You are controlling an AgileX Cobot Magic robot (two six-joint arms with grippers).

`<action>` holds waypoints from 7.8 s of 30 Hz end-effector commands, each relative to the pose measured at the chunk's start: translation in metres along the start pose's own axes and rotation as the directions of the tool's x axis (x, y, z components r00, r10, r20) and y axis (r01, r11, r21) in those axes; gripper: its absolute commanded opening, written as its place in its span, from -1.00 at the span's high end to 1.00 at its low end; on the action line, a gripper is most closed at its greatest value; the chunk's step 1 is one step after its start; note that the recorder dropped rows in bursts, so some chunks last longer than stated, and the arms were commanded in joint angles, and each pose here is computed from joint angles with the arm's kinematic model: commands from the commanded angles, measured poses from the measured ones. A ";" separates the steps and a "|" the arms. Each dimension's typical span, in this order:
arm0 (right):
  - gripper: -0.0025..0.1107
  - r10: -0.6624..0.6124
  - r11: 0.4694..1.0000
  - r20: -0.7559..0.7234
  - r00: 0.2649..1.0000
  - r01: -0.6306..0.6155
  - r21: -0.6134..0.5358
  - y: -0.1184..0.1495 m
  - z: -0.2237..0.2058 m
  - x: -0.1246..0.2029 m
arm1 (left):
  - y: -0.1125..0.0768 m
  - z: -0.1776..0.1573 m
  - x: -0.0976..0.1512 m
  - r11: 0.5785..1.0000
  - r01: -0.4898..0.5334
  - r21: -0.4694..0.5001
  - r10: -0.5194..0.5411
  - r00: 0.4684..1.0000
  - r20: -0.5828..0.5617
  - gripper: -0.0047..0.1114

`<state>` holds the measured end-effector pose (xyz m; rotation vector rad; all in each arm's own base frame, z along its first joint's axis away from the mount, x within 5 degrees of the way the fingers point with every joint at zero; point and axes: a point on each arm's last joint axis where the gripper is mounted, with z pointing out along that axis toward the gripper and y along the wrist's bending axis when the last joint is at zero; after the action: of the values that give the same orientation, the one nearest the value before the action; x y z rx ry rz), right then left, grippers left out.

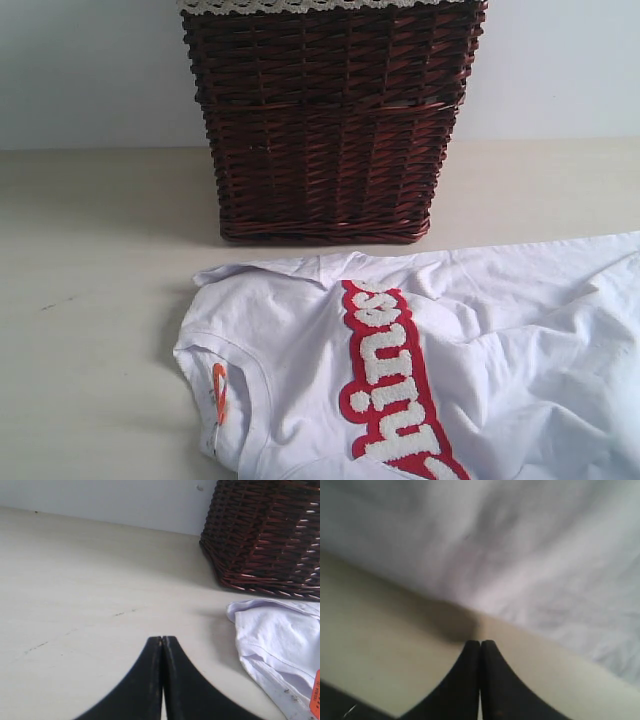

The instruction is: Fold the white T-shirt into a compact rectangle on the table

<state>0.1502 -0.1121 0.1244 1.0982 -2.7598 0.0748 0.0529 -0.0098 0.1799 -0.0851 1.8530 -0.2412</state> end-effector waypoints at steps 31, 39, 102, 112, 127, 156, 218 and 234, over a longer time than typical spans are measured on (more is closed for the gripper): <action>0.96 0.104 0.988 -0.125 0.987 -0.117 -0.098 0.010 0.000 0.011 | -0.001 -0.001 -0.001 1.000 0.004 0.009 -0.004 1.000 0.010 0.92; 0.96 0.118 0.993 -0.130 0.984 -0.118 0.008 0.006 -0.010 0.016 | -0.001 -0.001 -0.001 1.000 0.004 0.009 -0.004 1.000 0.010 0.92; 0.96 0.189 0.954 -0.257 0.948 -0.238 -0.180 0.011 0.021 0.013 | -0.001 -0.001 -0.001 1.000 0.004 0.009 -0.004 1.000 0.010 0.92; 0.96 0.262 0.956 -0.013 0.965 -0.258 0.139 -0.003 -0.016 0.010 | -0.001 -0.001 -0.001 1.000 0.004 0.009 -0.004 1.000 0.010 0.92; 0.96 0.152 0.379 0.796 -0.586 -0.710 -0.594 0.067 -0.206 0.012 | -0.001 -0.001 -0.001 1.000 0.004 0.009 -0.004 1.000 0.010 0.92; 0.96 0.094 0.754 0.981 -0.170 -0.631 -0.182 0.152 -0.073 0.000 | -0.001 -0.001 -0.001 1.000 0.004 0.007 -0.004 1.000 0.011 0.92; 0.96 -0.101 0.861 0.992 0.082 -0.492 0.128 0.161 -0.064 -0.006 | -0.001 -0.001 -0.001 1.000 0.004 0.007 -0.004 1.000 0.011 0.92; 0.96 -0.307 0.765 0.920 0.244 -0.511 0.391 0.155 -0.063 -0.002 | -0.001 -0.001 -0.001 1.000 0.015 0.010 -0.015 1.000 0.011 0.92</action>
<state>0.0540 0.0101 0.1886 1.3249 -4.2619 0.5226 0.0529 -0.0098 0.1800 -0.0862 1.8529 -0.2429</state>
